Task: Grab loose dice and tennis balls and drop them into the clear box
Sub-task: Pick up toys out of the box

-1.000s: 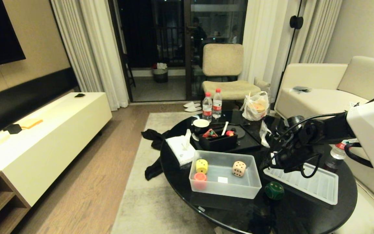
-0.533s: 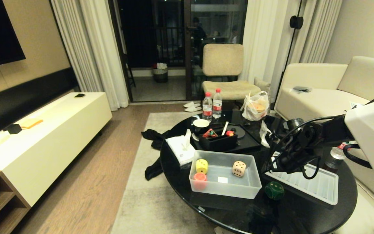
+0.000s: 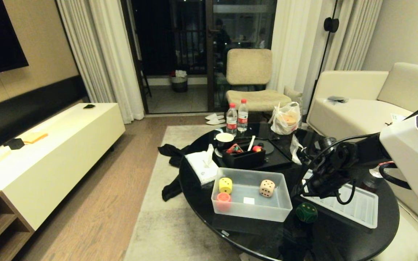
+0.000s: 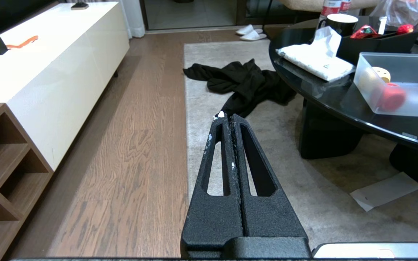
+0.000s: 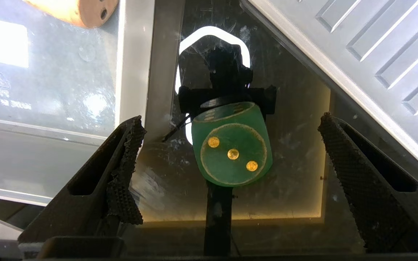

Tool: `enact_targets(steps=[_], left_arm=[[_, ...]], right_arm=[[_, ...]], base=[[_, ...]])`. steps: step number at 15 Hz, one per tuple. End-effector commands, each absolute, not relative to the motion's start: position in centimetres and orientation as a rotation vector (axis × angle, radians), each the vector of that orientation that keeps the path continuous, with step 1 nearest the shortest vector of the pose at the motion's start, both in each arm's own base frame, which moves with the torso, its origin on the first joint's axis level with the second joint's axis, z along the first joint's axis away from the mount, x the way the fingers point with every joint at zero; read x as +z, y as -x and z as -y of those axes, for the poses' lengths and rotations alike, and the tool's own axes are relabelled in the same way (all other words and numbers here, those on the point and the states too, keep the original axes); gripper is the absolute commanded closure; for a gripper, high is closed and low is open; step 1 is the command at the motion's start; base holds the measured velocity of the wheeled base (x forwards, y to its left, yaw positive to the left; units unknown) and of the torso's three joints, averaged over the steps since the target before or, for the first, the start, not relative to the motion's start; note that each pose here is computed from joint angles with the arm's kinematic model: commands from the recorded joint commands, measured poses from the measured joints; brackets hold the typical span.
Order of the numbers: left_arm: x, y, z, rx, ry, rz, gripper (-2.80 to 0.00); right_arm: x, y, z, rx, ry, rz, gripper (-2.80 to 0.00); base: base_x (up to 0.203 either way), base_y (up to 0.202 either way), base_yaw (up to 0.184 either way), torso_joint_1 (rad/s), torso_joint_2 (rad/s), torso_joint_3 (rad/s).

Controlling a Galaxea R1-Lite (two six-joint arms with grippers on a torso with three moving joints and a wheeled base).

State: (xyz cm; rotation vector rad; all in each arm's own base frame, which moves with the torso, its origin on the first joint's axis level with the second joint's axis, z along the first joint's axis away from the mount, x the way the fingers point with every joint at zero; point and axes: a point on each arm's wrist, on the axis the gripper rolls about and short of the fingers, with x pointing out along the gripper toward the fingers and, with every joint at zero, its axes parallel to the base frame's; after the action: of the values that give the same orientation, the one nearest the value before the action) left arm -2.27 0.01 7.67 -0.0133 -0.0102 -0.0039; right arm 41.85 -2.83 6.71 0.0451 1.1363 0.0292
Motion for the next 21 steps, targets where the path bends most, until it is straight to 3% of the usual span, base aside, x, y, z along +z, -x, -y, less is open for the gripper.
enact_targets(steps=[1, 21], left_arm=[[7.6, 2.3, 0.0, -0.003, 0.014, 0.009, 0.0], [7.6, 2.3, 0.0, -0.003, 0.014, 0.009, 0.0]], right_arm=[[6.1, -41.9, 2.9, 0.03, -0.047, -1.153, -2.8], [2.8, -42.6, 3.4, 0.071, 0.078, -1.146, -2.8]], base=[[0.0, 0.0, 0.0, 0.0, 0.0, 0.0], [0.0, 0.0, 0.0, 0.0, 0.0, 0.0]])
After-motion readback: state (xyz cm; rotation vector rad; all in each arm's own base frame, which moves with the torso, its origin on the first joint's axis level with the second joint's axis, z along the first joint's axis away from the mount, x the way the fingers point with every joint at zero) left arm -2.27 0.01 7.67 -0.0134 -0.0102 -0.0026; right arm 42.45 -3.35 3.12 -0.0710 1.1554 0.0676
